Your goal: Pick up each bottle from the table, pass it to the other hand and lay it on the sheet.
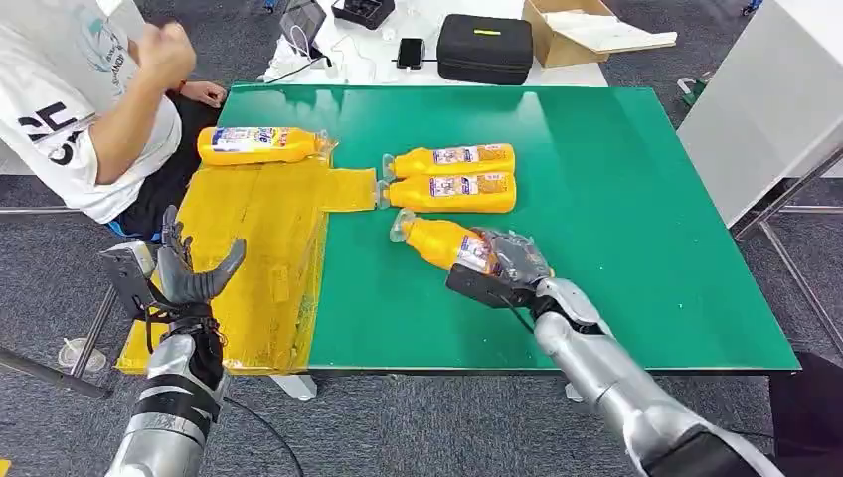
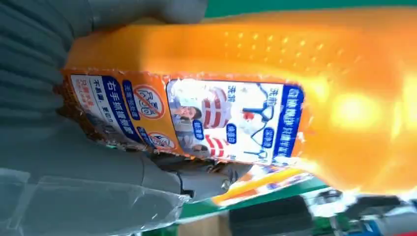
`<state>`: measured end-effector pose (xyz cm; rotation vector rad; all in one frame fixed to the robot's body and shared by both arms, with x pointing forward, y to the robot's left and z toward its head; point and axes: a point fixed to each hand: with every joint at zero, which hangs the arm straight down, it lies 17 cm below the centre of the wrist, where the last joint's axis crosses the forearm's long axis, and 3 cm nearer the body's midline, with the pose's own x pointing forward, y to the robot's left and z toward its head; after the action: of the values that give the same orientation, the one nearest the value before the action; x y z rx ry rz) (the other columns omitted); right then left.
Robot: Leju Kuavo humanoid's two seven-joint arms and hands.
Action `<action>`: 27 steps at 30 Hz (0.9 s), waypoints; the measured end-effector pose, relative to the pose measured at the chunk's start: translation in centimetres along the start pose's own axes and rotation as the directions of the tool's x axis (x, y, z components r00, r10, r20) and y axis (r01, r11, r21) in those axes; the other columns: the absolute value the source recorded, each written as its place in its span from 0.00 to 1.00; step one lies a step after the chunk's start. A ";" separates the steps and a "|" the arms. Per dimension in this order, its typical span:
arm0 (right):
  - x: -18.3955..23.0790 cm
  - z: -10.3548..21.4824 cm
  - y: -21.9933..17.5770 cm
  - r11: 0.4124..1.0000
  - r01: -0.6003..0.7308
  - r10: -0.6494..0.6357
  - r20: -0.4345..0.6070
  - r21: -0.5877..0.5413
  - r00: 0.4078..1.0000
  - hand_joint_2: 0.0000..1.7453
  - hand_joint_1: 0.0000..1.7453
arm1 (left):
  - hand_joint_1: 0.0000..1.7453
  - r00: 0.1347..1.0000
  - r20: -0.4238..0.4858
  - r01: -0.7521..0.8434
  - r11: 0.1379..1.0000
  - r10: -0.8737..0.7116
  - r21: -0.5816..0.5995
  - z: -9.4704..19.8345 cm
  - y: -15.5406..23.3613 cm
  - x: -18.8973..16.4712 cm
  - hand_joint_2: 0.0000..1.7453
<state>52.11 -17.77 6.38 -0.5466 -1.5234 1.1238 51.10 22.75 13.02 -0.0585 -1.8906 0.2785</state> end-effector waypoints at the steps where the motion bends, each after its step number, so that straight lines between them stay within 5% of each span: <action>1: 0.4 0.3 0.4 1.000 0.017 -0.017 0.002 -0.002 1.000 1.00 1.00 | 0.00 1.000 -0.001 -0.003 1.000 0.003 0.000 0.1 -0.1 0.0 1.00; 7: 1.5 0.6 -0.3 0.996 0.072 -0.071 0.021 -0.053 0.997 1.00 1.00 | 0.00 1.000 -0.008 -0.015 1.000 0.015 -0.006 0.4 -0.3 -0.3 1.00; 9: 3.1 1.0 -2.7 0.977 0.098 -0.081 0.095 -0.190 0.992 1.00 1.00 | 0.00 0.999 -0.012 -0.047 0.999 0.047 -0.026 0.6 -0.7 -0.3 1.00; 12: 5.6 2.3 -5.8 0.914 0.151 -0.087 0.181 -0.378 0.980 1.00 1.00 | 0.00 0.993 -0.041 -0.117 0.991 0.115 -0.065 1.2 -1.9 -0.5 1.00; 16: 8.1 5.2 -11.1 0.753 0.259 -0.102 0.281 -0.605 0.954 1.00 1.00 | 0.00 0.956 -0.106 -0.289 0.941 0.274 -0.174 2.1 -6.0 0.5 1.00; 21: 7.2 7.9 -12.5 0.655 0.346 -0.158 0.326 -0.672 0.932 1.00 0.96 | 0.00 0.877 -0.176 -0.481 0.826 0.448 -0.293 4.2 -10.0 2.6 1.00; 27: 7.8 8.8 -10.9 0.640 0.402 -0.192 0.370 -0.655 0.909 1.00 0.91 | 0.00 0.811 -0.262 -0.584 0.691 0.524 -0.427 7.1 -14.6 4.5 1.00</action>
<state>44.21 -19.23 20.22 -0.6386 -2.2170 0.2876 44.34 8.18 18.27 -0.9988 -1.7368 0.1863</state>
